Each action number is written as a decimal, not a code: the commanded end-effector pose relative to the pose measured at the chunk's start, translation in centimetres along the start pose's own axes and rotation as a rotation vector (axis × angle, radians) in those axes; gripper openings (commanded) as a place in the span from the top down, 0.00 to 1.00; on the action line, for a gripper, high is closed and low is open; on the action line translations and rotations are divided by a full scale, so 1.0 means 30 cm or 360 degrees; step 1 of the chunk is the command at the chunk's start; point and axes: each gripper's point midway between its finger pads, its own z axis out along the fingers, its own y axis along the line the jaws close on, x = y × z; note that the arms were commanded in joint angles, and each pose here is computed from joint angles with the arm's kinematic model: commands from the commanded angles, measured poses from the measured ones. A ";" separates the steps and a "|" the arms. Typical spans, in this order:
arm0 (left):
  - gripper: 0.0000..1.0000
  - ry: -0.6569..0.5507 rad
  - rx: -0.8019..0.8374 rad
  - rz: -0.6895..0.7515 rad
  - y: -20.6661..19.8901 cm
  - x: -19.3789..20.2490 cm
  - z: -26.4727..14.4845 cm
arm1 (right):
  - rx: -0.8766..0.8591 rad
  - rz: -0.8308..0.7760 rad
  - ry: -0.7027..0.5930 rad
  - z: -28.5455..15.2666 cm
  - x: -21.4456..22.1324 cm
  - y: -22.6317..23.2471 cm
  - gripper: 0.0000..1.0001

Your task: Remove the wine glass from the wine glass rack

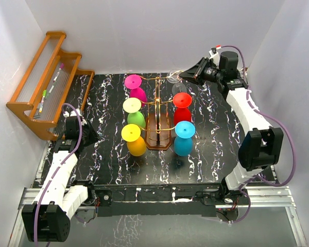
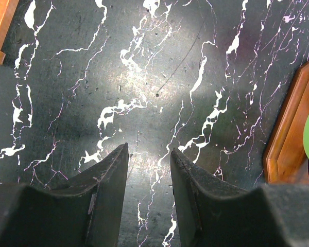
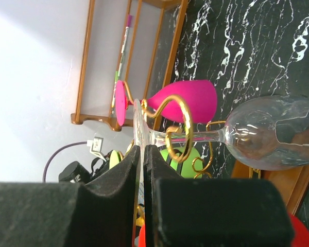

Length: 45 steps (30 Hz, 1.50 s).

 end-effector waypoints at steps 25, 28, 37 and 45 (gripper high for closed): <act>0.58 -0.0245 0.0094 0.0056 -0.087 -0.208 -0.081 | 0.0156 -0.0318 -0.0349 -0.249 -0.004 0.151 0.93; 0.53 -0.0348 0.0128 0.0074 -0.137 -0.328 -0.142 | 0.0195 -0.0362 -0.0393 -0.276 -0.022 0.174 0.93; 0.47 -0.0637 0.0303 0.0117 -0.308 -0.661 -0.383 | 0.0311 -0.0499 -0.0545 -0.345 -0.094 0.232 0.93; 0.47 -0.0766 0.1002 0.0105 -0.608 -0.813 -0.568 | 0.0277 -0.0676 -0.0601 -0.396 -0.156 0.374 0.93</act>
